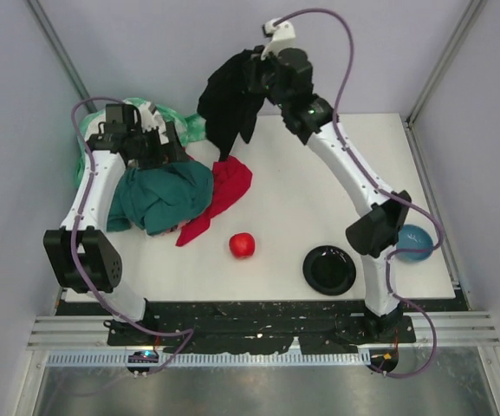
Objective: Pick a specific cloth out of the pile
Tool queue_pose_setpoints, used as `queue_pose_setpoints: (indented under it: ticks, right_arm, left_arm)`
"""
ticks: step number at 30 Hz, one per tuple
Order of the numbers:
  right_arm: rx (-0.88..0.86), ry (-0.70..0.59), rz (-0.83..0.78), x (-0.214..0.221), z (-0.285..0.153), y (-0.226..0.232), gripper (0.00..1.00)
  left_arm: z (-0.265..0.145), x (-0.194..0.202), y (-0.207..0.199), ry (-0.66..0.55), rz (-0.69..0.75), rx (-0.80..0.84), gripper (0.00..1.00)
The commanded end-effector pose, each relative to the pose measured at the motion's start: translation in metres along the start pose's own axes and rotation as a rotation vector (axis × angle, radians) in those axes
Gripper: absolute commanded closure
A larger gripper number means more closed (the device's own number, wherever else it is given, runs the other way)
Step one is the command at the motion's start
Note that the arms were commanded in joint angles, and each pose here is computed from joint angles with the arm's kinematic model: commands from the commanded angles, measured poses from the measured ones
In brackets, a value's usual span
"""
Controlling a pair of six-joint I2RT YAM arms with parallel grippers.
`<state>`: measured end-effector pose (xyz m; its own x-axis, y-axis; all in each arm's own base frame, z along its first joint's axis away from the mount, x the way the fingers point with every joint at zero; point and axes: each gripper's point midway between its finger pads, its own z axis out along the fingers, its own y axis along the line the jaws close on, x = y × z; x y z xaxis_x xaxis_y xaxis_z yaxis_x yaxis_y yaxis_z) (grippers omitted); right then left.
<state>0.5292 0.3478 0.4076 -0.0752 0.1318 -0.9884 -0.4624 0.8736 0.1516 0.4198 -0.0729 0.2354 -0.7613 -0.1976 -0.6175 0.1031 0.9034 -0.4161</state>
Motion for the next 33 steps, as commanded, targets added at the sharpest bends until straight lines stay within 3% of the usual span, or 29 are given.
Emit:
queue_pose_setpoints:
  ticks: [1, 6, 12, 17, 22, 24, 25, 26, 27, 29, 30, 33]
  right_arm:
    - [0.029, -0.274, 0.026, -0.141, -0.065, -0.032, 0.94]
    - [0.183, -0.338, -0.051, -0.190, -0.120, -0.086, 0.95]
    - [0.366, -0.278, -0.080, -0.176, -0.152, -0.159, 0.94]
    - [0.459, -0.097, -0.053, -0.093, -0.148, -0.225, 0.95]
    - [0.583, 0.106, 0.036, 0.040, -0.145, -0.293, 0.95]
    - [0.635, 0.202, 0.076, 0.087, -0.148, -0.315, 0.83]
    - [0.648, 0.236, 0.111, 0.107, -0.148, -0.321, 0.58]
    - [0.633, 0.269, 0.137, 0.119, -0.150, -0.326, 0.43]
    - [0.609, 0.284, 0.184, 0.128, -0.147, -0.323, 0.30]
    - [0.601, 0.278, 0.238, 0.126, -0.152, -0.324, 0.14]
    - [0.598, 0.258, 0.244, 0.117, -0.158, -0.319, 0.01]
    - [0.618, 0.194, 0.236, 0.098, -0.183, -0.309, 0.05]
  left_arm:
    - [-0.027, -0.013, -0.014, -0.134, 0.023, 0.028, 0.00]
    - [-0.039, 0.005, -0.014, -0.141, 0.013, 0.016, 0.00]
    - [-0.051, 0.026, -0.029, -0.164, 0.019, 0.047, 0.00]
    - [-0.056, 0.044, -0.028, -0.169, 0.003, 0.047, 0.00]
    - [-0.058, 0.057, -0.024, -0.167, -0.013, 0.025, 0.00]
    - [-0.056, 0.063, -0.022, -0.158, -0.020, 0.017, 0.01]
    - [-0.057, 0.065, -0.020, -0.157, -0.024, 0.011, 0.00]
    - [-0.056, 0.067, -0.019, -0.151, -0.026, 0.009, 0.00]
    - [-0.057, 0.068, -0.020, -0.145, -0.030, 0.009, 0.00]
    - [-0.059, 0.069, -0.020, -0.142, -0.044, 0.007, 0.00]
    - [-0.061, 0.070, -0.021, -0.144, -0.051, 0.005, 0.01]
    - [-0.067, 0.075, -0.021, -0.148, -0.071, -0.005, 0.00]
